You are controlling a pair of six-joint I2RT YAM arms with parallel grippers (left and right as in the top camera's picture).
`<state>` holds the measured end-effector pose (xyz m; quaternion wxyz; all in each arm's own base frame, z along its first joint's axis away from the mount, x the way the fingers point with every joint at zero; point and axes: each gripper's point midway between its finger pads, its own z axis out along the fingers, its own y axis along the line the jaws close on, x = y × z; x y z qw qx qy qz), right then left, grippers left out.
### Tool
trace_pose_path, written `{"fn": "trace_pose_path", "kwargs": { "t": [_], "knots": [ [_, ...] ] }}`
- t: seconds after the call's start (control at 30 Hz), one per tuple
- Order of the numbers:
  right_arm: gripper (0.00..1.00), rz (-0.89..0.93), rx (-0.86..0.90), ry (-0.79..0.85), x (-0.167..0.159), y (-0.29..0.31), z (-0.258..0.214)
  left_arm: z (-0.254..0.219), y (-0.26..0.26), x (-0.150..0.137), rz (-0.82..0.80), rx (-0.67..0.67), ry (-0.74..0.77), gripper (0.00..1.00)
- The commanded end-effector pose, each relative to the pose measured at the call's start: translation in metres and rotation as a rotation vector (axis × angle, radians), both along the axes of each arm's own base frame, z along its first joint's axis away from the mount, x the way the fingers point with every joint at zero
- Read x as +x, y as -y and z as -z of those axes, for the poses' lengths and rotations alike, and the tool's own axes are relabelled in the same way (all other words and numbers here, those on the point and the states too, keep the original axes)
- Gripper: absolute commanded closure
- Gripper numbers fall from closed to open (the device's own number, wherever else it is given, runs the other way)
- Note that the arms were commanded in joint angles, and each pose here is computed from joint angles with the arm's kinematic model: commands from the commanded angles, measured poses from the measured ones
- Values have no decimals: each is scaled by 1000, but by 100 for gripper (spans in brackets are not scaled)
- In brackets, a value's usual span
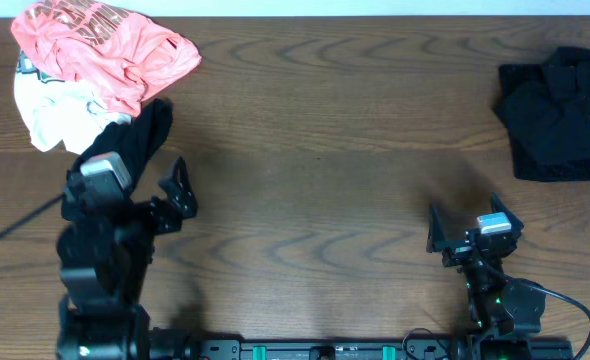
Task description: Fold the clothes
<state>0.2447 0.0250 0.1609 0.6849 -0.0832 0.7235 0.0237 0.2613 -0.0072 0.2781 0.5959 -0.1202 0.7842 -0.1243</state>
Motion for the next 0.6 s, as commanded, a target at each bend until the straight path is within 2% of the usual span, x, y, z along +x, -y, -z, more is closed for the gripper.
{"fn": "trace_pose_path", "kwargs": {
  "t": [0.0, 0.2, 0.57],
  "knots": [
    [1, 15, -13, -2, 0, 3, 2, 14, 4, -4, 21, 20, 75, 2],
    [1, 15, -13, -2, 0, 3, 2, 33, 8, -5, 42, 3, 211, 2],
    [1, 15, -13, -2, 0, 3, 2, 65, 9, -13, 44, 2, 322, 2]
  ]
}}
